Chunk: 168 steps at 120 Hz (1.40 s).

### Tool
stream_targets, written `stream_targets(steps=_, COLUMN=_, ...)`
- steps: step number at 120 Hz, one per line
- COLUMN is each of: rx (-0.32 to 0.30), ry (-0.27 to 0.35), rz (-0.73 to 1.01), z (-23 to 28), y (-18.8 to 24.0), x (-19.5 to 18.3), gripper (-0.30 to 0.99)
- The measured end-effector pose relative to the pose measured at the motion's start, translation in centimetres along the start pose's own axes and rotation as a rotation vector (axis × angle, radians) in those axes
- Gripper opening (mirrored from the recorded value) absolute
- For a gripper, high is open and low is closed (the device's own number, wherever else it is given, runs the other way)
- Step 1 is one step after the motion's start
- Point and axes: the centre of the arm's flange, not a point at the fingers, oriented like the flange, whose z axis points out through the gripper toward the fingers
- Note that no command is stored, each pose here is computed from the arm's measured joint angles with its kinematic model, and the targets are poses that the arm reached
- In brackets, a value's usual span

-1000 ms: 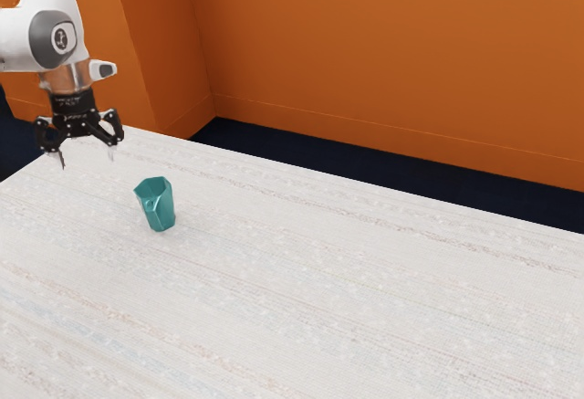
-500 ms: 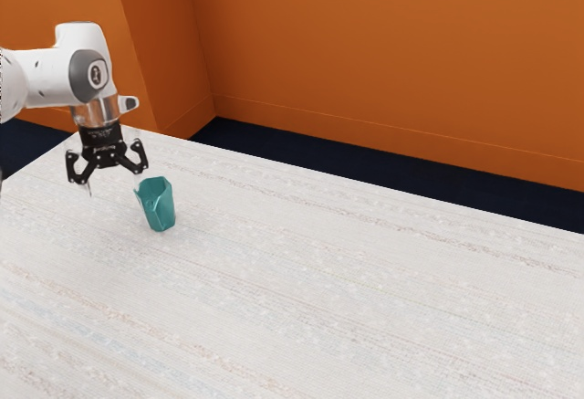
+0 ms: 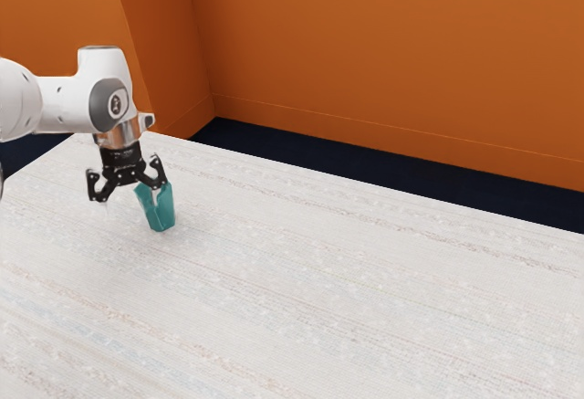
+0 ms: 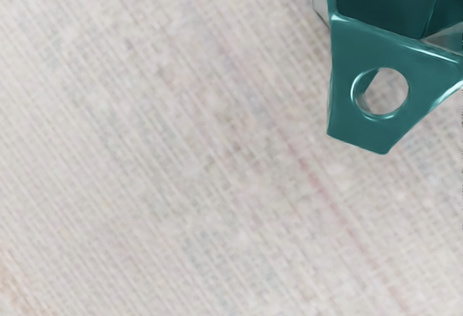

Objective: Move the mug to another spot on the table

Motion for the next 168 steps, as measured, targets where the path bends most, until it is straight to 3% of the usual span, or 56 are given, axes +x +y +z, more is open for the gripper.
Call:
stream_targets(steps=44, rx=-0.091, ry=0.192, rz=0.003, z=4.4, y=0.9, x=-0.7, gripper=0.69)
stream_targets(steps=100, rx=-0.135, ry=0.297, rz=-0.026, z=5.7, y=0.7, x=0.9, gripper=0.68)
stream_targets(steps=107, rx=-0.139, ry=0.305, rz=-0.025, z=5.6, y=0.8, x=1.0, gripper=0.62)
stream_targets(steps=122, rx=-0.144, ry=0.315, rz=-0.022, z=5.6, y=0.9, x=1.1, gripper=0.31)
stream_targets(steps=134, rx=-0.142, ry=0.314, rz=-0.008, z=6.1, y=1.5, x=0.7, gripper=0.14)
stream_targets(steps=168, rx=-0.141, ry=0.332, rz=0.016, z=5.6, y=2.5, x=0.4, gripper=0.00)
